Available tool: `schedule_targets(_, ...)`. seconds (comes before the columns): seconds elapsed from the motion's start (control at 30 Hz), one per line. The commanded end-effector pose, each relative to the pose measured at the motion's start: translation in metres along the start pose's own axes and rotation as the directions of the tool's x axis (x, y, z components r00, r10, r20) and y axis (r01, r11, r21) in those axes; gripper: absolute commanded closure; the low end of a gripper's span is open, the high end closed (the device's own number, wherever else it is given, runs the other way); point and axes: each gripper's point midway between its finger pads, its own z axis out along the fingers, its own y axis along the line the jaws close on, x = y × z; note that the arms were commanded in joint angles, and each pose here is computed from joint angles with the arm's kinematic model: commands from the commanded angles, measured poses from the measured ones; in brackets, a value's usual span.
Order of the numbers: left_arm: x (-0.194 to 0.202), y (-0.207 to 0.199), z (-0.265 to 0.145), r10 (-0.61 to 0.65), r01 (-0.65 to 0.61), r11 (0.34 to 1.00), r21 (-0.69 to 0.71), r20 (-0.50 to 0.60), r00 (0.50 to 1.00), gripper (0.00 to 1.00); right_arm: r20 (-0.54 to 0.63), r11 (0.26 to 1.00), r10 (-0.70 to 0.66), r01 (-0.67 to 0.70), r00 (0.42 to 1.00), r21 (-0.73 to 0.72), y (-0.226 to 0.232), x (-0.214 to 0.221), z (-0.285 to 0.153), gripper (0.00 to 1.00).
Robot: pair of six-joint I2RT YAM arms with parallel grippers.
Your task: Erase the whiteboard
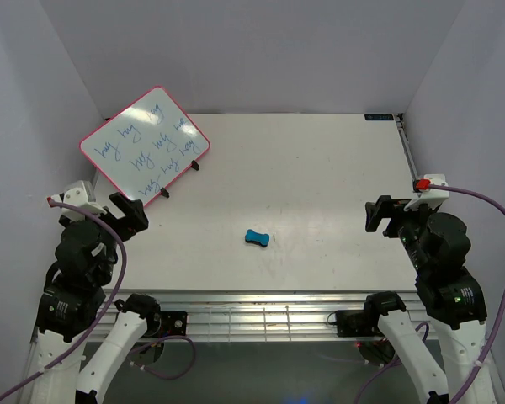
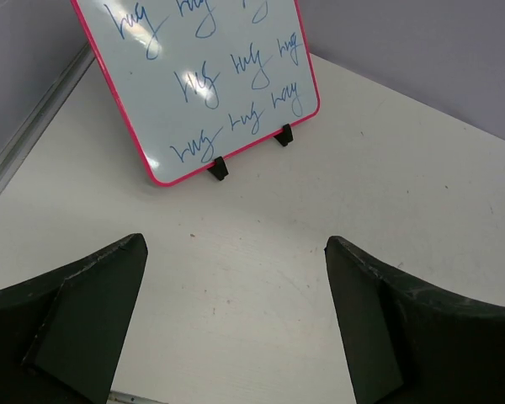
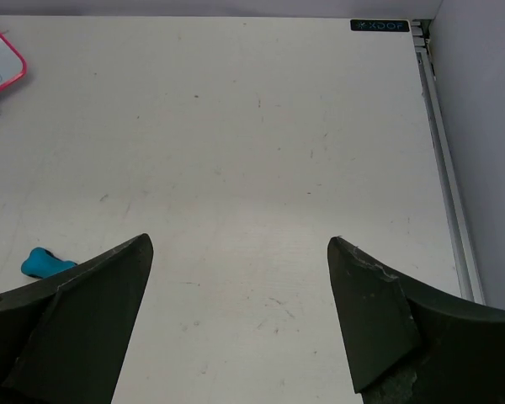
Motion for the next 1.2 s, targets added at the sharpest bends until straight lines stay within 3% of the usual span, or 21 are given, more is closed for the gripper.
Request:
schedule_targets(0.0,-0.016,-0.003,-0.008,-0.027,0.026,0.999,0.021,0.045,0.999,0.02,0.036,1.0,-0.003,0.002,0.999,0.004,0.0,-0.009,-0.001,0.1)
schedule_targets(0.3,-0.013,-0.008,-0.006,-0.01,0.008,0.999,0.051,0.037,0.999,0.02,0.013,0.999,0.019,-0.019,1.0,0.033,-0.004,0.001,0.007,0.1)
schedule_targets(0.4,-0.003,-0.035,-0.001,0.022,-0.021,0.981,0.192,-0.002,1.0,0.02,0.058,0.997,0.057,-0.054,0.997,-0.047,0.01,0.0,0.007,0.1)
schedule_targets(0.57,0.013,-0.082,0.013,0.002,0.039,0.929,0.368,-0.111,0.994,0.02,0.156,0.981,0.091,-0.062,0.984,-0.183,0.033,-0.014,0.002,0.1)
schedule_targets(0.8,0.021,-0.1,0.076,-0.018,0.049,0.946,0.321,-0.098,0.995,0.02,0.074,0.936,0.069,-0.039,0.995,-0.35,0.064,0.007,0.008,0.1)
schedule_targets(0.9,0.039,-0.113,0.114,-0.005,0.063,0.957,0.284,-0.2,0.98,0.02,0.038,0.931,0.037,-0.021,0.999,-0.365,0.066,0.02,0.012,0.1)
schedule_targets(1.0,0.033,-0.087,0.159,-0.043,0.074,0.988,0.138,-0.216,0.976,0.02,0.034,0.917,0.028,-0.012,0.999,-0.398,0.071,0.025,0.01,0.1)
schedule_targets(1.03,0.019,-0.044,0.175,-0.113,0.118,0.993,0.018,-0.183,0.977,0.02,0.041,0.909,0.028,-0.009,0.999,-0.417,0.074,0.024,0.007,0.1)
schedule_targets(1.07,0.021,-0.036,0.181,-0.158,0.175,0.983,0.06,-0.22,0.963,0.02,0.053,0.897,0.029,-0.002,0.998,-0.442,0.079,0.022,0.005,0.1)
schedule_targets(1.1,0.011,-0.016,0.189,-0.204,0.211,0.977,0.029,-0.172,0.964,0.02,0.069,0.868,0.034,0.005,0.997,-0.496,0.088,0.022,-0.001,0.1)
schedule_targets(1.17,0.008,0.047,0.199,-0.254,0.238,0.962,-0.135,-0.117,0.96,0.02,0.075,0.833,0.049,0.0,0.996,-0.553,0.098,0.022,-0.007,0.1)
